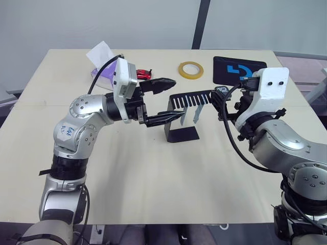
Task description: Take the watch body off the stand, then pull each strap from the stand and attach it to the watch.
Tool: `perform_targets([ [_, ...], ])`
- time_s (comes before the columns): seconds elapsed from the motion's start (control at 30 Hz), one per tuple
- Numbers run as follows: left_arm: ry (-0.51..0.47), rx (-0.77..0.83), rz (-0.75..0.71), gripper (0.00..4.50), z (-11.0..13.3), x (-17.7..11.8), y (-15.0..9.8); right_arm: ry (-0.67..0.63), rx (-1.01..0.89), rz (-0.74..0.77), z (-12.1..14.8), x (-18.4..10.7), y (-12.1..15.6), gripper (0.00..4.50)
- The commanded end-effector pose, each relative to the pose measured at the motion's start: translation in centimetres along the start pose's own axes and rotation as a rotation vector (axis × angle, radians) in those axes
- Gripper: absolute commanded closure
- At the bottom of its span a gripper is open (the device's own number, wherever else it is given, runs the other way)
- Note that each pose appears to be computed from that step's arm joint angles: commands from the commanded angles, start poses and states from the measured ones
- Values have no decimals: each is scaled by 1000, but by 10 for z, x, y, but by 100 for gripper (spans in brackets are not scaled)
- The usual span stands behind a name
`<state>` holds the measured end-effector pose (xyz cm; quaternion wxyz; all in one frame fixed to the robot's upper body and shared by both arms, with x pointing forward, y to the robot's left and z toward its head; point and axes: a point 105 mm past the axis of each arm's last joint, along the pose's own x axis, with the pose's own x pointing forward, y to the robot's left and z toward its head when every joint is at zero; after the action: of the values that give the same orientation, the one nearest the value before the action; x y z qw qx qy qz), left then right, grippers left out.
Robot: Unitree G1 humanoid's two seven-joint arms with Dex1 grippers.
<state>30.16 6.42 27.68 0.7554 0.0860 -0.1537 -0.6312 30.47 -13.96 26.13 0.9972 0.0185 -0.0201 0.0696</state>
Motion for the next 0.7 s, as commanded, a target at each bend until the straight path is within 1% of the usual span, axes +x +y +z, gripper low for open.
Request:
perform_targets([
  [0.03,-13,59,5,0,14,-2,-1,-44,6,-3,8,-4,1,3],
  [0.53,-7,63,14,0,11,-2,0,-33,14,12,7,-2,2,3],
  [0.6,-6,63,15,0,11,-2,0,-35,19,11,7,-2,2,53],
  [0.7,-5,64,16,0,11,-3,0,-32,20,14,6,-2,3,183],
])
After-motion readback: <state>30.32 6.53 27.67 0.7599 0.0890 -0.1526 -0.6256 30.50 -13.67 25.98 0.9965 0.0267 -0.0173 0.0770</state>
